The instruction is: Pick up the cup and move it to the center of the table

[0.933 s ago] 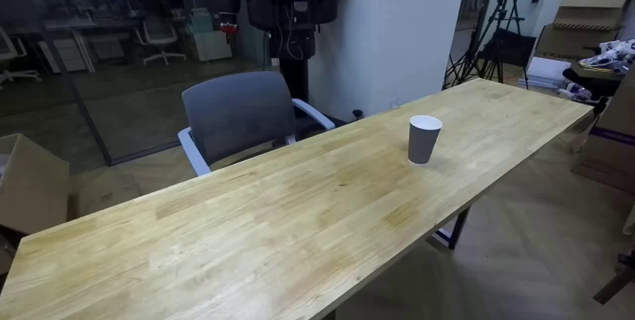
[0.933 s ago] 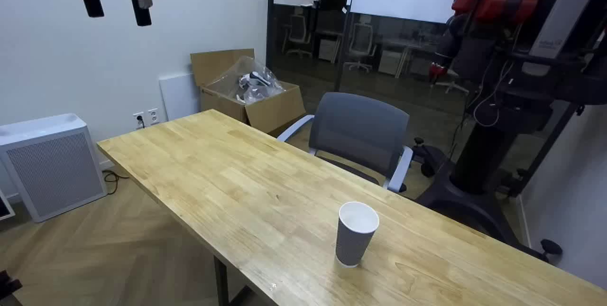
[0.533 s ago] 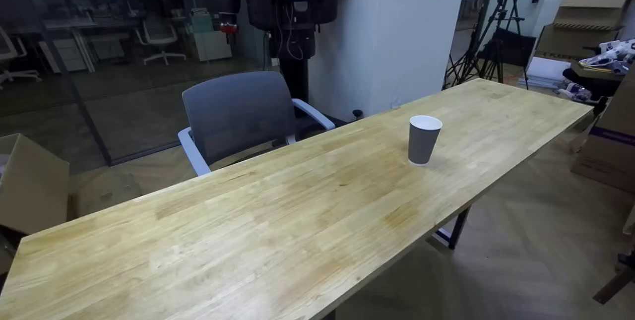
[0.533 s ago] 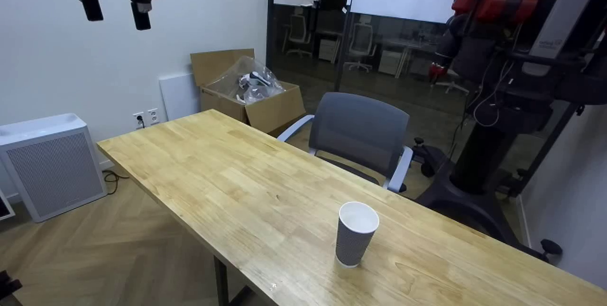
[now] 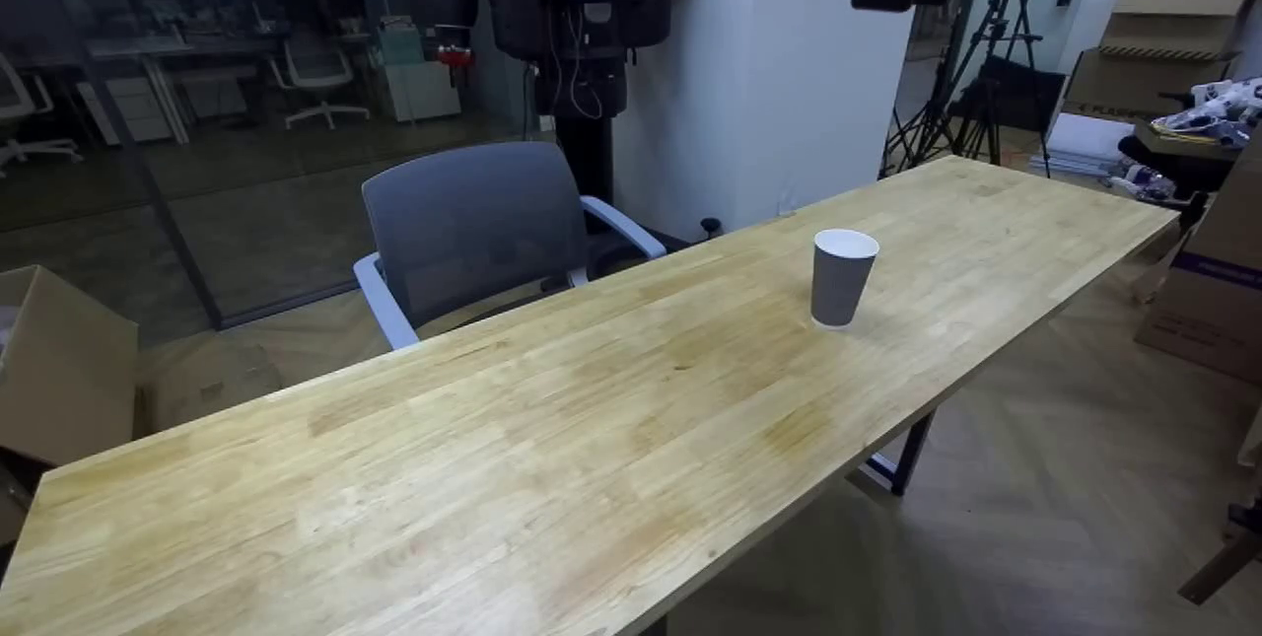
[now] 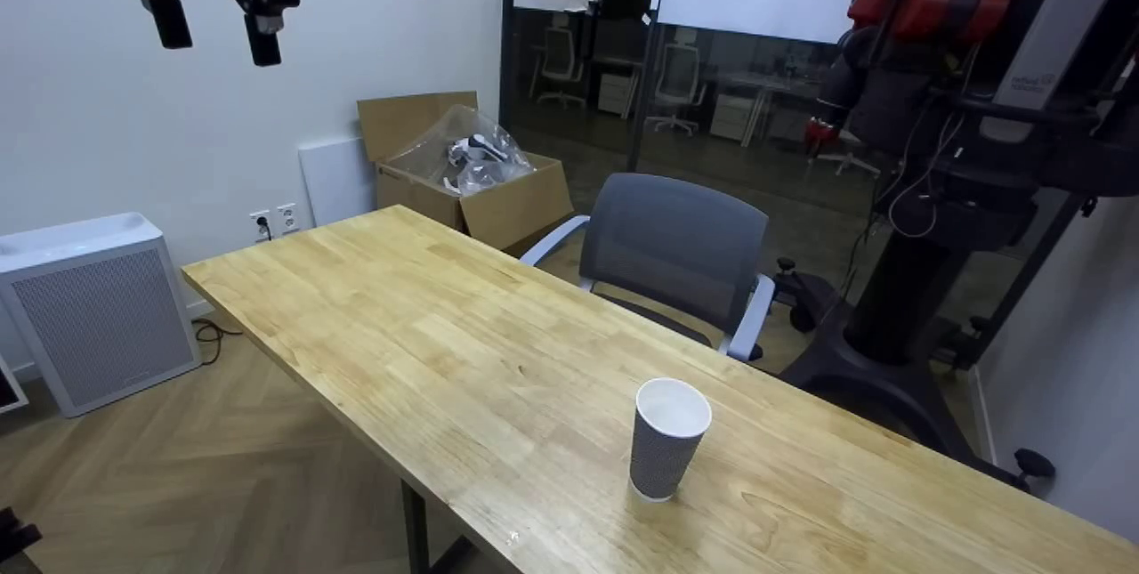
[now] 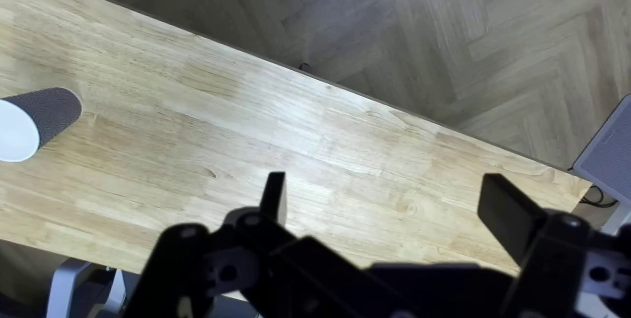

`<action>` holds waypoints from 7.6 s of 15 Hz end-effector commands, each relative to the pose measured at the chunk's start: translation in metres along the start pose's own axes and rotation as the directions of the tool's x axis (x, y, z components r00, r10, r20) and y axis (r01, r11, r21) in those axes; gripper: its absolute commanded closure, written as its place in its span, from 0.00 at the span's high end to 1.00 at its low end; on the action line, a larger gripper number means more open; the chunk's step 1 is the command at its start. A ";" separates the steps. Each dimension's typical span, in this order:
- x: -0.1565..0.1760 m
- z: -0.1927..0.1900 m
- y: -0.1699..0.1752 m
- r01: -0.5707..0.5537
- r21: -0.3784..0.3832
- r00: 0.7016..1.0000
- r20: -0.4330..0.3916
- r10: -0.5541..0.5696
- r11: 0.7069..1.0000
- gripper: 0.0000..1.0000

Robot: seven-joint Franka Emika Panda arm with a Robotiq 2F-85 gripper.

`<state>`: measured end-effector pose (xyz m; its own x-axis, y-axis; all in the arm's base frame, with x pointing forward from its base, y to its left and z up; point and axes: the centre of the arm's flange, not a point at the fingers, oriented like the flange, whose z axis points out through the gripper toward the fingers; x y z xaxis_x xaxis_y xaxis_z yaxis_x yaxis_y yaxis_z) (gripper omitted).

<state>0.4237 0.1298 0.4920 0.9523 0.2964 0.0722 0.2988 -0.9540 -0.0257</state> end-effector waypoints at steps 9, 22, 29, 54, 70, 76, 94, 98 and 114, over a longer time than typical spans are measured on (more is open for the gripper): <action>-0.020 0.028 0.069 -0.078 -0.102 0.997 -0.008 0.078 0.992 1.00; -0.040 0.078 0.175 -0.220 -0.311 0.975 -0.042 0.218 0.924 1.00; -0.016 0.092 0.205 -0.126 -0.029 0.968 -0.222 0.117 0.992 1.00; -0.035 0.141 0.328 -0.291 -0.050 0.949 -0.141 0.282 0.955 1.00; 0.008 0.194 0.397 -0.302 -0.073 0.953 0.010 0.303 0.951 1.00; 0.056 0.255 0.413 -0.211 -0.105 0.970 0.100 0.221 0.972 1.00; 0.102 0.350 0.412 -0.058 -0.097 0.981 0.181 0.075 0.994 1.00; 0.102 0.350 0.412 -0.057 -0.098 0.981 0.182 0.074 0.994 1.00; 0.103 0.350 0.410 -0.060 -0.104 0.985 0.156 0.076 0.993 0.22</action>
<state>0.6668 -0.2134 0.1362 0.9676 0.2339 -0.0953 0.2407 -0.9683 0.0664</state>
